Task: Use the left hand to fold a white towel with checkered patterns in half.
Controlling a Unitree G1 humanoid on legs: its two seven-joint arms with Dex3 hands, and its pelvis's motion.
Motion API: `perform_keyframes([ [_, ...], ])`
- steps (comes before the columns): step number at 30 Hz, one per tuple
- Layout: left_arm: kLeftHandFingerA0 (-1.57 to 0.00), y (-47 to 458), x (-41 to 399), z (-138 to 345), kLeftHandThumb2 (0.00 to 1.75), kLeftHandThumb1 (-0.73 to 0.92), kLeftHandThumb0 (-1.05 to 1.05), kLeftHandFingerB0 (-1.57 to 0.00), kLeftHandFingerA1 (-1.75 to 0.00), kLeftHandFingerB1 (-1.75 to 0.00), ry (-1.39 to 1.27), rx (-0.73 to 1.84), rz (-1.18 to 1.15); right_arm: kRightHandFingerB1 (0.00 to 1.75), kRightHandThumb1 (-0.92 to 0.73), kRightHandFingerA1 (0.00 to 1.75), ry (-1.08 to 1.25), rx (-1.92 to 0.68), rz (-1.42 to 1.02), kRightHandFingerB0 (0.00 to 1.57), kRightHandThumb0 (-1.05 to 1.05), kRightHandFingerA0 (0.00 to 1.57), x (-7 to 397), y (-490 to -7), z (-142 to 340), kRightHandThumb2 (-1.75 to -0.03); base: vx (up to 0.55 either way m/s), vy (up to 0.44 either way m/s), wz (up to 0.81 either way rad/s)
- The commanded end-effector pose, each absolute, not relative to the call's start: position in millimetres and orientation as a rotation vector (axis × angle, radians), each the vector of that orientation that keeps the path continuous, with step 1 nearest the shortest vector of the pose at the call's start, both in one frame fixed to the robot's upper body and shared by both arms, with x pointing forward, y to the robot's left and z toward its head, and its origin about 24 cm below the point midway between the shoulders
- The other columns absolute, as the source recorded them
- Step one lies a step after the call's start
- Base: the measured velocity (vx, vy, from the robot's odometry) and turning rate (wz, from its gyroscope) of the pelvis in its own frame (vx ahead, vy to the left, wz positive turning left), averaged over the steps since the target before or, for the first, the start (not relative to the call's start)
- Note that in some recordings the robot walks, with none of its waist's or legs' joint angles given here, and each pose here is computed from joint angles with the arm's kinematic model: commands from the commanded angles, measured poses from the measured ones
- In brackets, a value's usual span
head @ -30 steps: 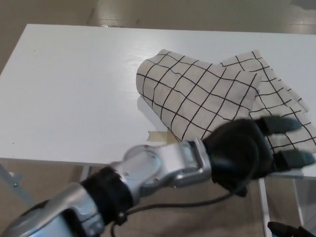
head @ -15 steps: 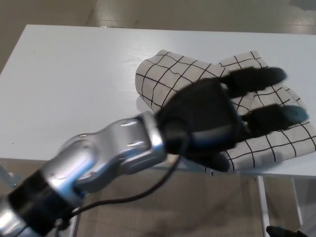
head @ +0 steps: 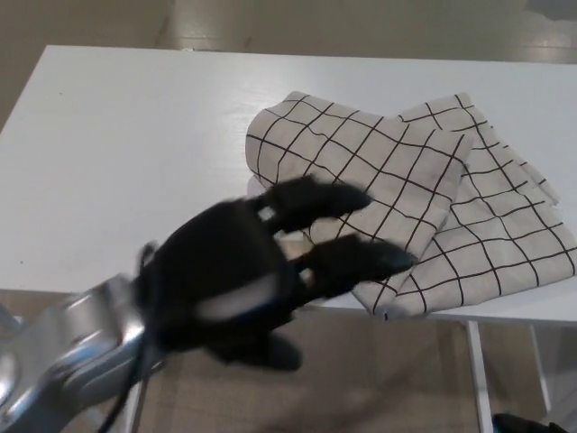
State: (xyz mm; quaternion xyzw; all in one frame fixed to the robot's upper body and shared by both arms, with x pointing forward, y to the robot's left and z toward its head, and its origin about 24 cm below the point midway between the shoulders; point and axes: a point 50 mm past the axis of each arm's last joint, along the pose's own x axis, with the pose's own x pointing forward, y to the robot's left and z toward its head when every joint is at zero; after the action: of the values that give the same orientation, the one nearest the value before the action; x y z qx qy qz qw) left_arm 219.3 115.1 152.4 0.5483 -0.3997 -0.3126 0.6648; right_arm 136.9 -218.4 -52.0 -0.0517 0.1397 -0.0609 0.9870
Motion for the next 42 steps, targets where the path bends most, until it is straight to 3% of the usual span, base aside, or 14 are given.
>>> perform_keyframes([
  [1, -0.33, 181.1, 144.3, 151.7, 0.54, 0.44, -0.55, -0.37, -0.33, -0.33, -0.577, 0.677, -0.770, 0.50, -0.65, 0.56, 0.268, -0.057, -0.211, 0.65, -0.31, 0.51, 135.9, -236.5, -39.9, -0.59, 0.00, 0.000, 0.00],
  [2, -0.32, 187.9, 140.6, 143.1, 0.69, 0.37, -0.59, -0.36, -0.42, -0.41, -0.527, 0.643, -0.739, 0.49, -0.65, 0.56, 0.264, -0.061, -0.212, 0.65, -0.31, 0.51, 136.9, -237.0, -38.7, -0.59, 0.00, 0.000, 0.00],
  [4, -0.32, 199.7, 133.2, 127.8, 0.69, 0.37, -0.59, -0.37, -0.42, -0.41, -0.430, 0.597, -0.683, 0.49, -0.65, 0.56, 0.259, -0.071, -0.213, 0.65, -0.31, 0.51, 137.6, -238.8, -37.1, -0.59, 0.00, 0.000, 0.00],
  [5, -0.38, 202.6, 131.6, 123.3, 0.54, 0.43, -0.53, -0.43, -0.34, -0.34, -0.399, 0.592, -0.672, 0.49, -0.64, 0.56, 0.262, -0.074, -0.213, 0.65, -0.31, 0.52, 136.7, -239.7, -37.7, -0.59, 0.00, 0.000, 0.00],
  [20, -0.49, 267.4, 129.6, 0.9, 0.56, 0.49, -0.62, -0.48, -0.37, -0.35, 0.153, 0.628, -0.407, 0.49, -0.65, 0.56, 0.320, -0.078, -0.226, 0.63, -0.29, 0.53, 124.3, -235.5, -48.2, -0.59, 0.00, 0.000, 0.00],
  [21, -0.42, 272.7, 131.2, -12.6, 0.80, 0.45, -0.72, -0.39, -0.46, -0.43, 0.212, 0.632, -0.366, 0.65, -0.52, 0.65, 0.330, -0.078, -0.224, 0.57, -0.31, 0.47, 123.0, -234.7, -49.4, -0.91, 0.00, 0.000, 0.00],
  [22, -0.45, 275.8, 132.4, -22.4, 0.58, 0.48, -0.65, -0.44, -0.38, -0.35, 0.258, 0.632, -0.329, 0.65, -0.52, 0.65, 0.336, -0.082, -0.221, 0.57, -0.32, 0.47, 122.2, -234.2, -50.2, -0.91, 0.00, 0.000, 0.00],
  [24, -0.44, 279.3, 134.3, -35.8, 0.57, 0.50, -0.66, -0.44, -0.37, -0.34, 0.318, 0.627, -0.275, 0.64, -0.53, 0.66, 0.339, -0.086, -0.217, 0.57, -0.32, 0.49, 121.3, -233.1, -51.5, -0.91, 0.00, 0.000, 0.00],
  [28, -0.44, 283.6, 135.6, -57.7, 0.57, 0.50, -0.63, -0.45, -0.37, -0.34, 0.422, 0.588, -0.137, 0.63, -0.54, 0.67, 0.349, -0.062, -0.217, 0.54, -0.32, 0.50, 116.6, -229.2, -56.0, -0.91, 0.00, 0.000, 0.00],
  [29, -0.44, 283.7, 135.5, -62.2, 0.57, 0.50, -0.61, -0.45, -0.37, -0.34, 0.444, 0.570, -0.100, 0.48, -0.65, 0.58, 0.352, -0.058, -0.217, 0.61, -0.29, 0.54, 115.9, -229.0, -57.1, -0.59, 0.00, 0.000, 0.00],
  [30, -0.45, 282.6, 135.8, -66.1, 0.55, 0.48, -0.52, -0.48, -0.39, -0.36, 0.464, 0.549, -0.056, 0.65, -0.53, 0.66, 0.354, -0.052, -0.218, 0.56, -0.30, 0.48, 115.9, -228.5, -57.8, -0.91, 0.00, 0.000, 0.00],
  [31, -0.45, 281.1, 136.0, -69.4, 0.55, 0.48, -0.52, -0.48, -0.39, -0.36, 0.481, 0.532, -0.018, 0.65, -0.53, 0.66, 0.356, -0.045, -0.219, 0.56, -0.30, 0.48, 116.0, -227.9, -58.2, -0.91, 0.00, 0.000, 0.00],
  [32, -0.45, 279.1, 136.6, -72.7, 0.55, 0.46, -0.49, -0.49, -0.40, -0.36, 0.496, 0.516, 0.017, 0.51, -0.64, 0.58, 0.359, -0.037, -0.223, 0.63, -0.29, 0.51, 116.2, -227.1, -59.4, -0.60, 0.00, 0.000, 0.00],
  [42, -0.44, 273.5, 131.9, -92.9, 0.55, 0.47, -0.49, -0.49, -0.41, -0.36, 0.563, 0.487, 0.085, 0.52, -0.67, 0.60, 0.403, -0.017, -0.233, 0.63, -0.26, 0.51, 112.8, -226.2, -70.2, -0.59, 0.00, 0.000, 0.00],
])
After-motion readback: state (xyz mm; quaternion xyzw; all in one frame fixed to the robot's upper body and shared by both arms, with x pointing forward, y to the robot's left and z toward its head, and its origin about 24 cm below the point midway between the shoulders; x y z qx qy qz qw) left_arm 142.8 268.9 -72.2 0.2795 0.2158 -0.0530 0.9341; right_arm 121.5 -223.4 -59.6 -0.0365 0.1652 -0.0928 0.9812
